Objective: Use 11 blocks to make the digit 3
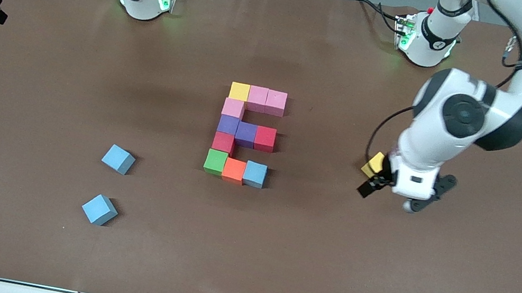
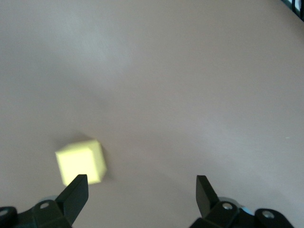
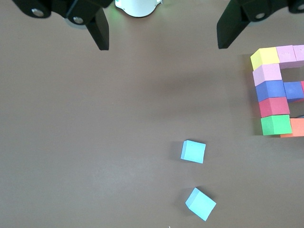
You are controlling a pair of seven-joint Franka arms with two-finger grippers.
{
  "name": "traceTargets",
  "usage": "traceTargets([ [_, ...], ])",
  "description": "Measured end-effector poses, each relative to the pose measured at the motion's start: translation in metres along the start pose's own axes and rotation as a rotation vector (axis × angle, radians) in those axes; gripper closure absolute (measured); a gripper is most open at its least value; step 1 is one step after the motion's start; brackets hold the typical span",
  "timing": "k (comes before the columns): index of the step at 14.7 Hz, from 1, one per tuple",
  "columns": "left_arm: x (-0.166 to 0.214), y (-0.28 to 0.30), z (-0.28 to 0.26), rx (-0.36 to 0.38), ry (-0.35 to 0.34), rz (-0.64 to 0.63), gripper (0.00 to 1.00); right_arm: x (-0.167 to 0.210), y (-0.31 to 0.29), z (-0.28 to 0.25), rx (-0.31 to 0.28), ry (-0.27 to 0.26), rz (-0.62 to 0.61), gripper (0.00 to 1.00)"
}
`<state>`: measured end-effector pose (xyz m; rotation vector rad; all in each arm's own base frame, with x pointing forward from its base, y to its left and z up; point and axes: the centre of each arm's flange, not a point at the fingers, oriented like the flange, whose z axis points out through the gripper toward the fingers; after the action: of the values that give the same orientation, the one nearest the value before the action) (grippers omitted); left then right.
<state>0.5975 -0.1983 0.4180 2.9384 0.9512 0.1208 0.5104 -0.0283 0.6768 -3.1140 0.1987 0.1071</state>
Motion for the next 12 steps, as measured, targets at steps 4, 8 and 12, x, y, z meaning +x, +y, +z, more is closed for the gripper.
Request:
traceTargets([
  [4, 0.039, -0.074, -0.042, -0.005, 0.042, 0.209, 0.00, 0.000, 0.002, -0.001, -0.013, 0.002, -0.096, 0.00],
  [8, 0.072, -0.128, -0.070, 0.013, 0.058, 0.372, 0.00, 0.000, 0.001, -0.002, -0.013, 0.004, -0.112, 0.00],
  [12, 0.105, -0.163, -0.134, 0.020, 0.035, 0.529, 0.00, -0.001, 0.001, -0.002, -0.013, 0.003, -0.113, 0.00],
])
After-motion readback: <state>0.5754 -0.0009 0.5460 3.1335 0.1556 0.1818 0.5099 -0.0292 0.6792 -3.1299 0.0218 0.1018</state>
